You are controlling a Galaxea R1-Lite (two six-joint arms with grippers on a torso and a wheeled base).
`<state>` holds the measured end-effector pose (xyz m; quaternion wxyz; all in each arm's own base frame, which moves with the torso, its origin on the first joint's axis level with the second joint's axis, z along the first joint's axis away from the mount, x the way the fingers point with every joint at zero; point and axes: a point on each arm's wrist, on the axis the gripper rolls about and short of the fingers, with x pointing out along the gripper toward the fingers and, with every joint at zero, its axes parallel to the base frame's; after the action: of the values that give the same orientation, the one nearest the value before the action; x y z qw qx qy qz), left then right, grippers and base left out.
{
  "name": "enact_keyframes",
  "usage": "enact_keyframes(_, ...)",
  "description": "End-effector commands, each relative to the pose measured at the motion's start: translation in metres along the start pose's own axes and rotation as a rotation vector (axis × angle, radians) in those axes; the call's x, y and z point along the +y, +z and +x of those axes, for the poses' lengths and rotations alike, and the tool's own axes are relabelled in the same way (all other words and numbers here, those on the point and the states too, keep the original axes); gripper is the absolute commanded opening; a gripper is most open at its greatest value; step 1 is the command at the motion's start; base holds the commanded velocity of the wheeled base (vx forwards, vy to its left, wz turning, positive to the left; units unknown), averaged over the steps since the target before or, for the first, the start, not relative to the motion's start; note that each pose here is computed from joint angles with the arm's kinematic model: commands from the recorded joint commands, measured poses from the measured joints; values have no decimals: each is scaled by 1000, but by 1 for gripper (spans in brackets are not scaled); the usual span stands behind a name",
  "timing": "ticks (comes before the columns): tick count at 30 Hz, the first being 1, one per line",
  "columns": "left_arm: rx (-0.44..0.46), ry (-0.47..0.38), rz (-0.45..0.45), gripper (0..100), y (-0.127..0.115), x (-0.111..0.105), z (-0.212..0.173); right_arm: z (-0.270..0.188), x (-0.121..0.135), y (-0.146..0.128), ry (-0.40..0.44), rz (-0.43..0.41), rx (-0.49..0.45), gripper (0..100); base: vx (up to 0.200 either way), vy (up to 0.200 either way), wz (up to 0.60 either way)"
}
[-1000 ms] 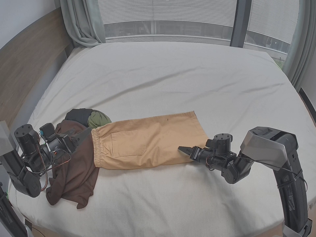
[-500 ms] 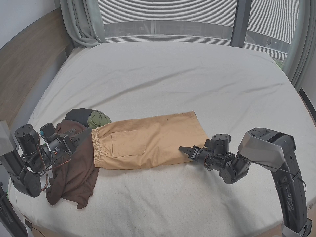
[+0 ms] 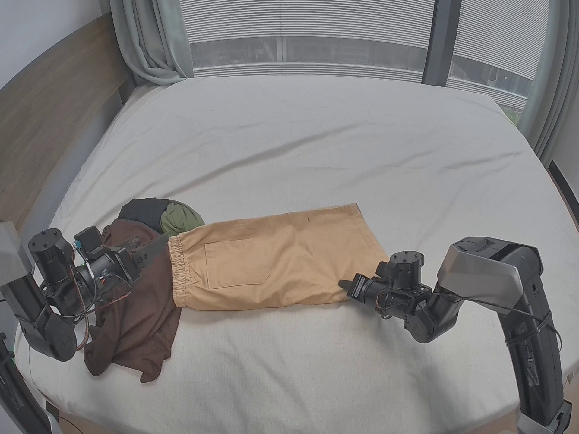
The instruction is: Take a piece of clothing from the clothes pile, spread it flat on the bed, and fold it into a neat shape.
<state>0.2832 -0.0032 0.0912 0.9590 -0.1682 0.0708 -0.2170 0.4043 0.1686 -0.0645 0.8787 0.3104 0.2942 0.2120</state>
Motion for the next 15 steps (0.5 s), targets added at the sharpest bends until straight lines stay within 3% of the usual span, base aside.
enact_keyframes(1, 2, 1, -5, 100, -1, 0, 0, -16, 9, 10, -5, -5, -17, 0, 0, 0, 0)
enact_keyframes(2, 19, 6, -14, 100, -6, 3, 2, -37, 12, 7, -33, -37, 8, 0, 0, 0, 0)
enact_keyframes(15, 48, 11, -29, 100, -13, 5, 3, -75, 7, 5, -116, -65, 30, 0, 0, 0, 0)
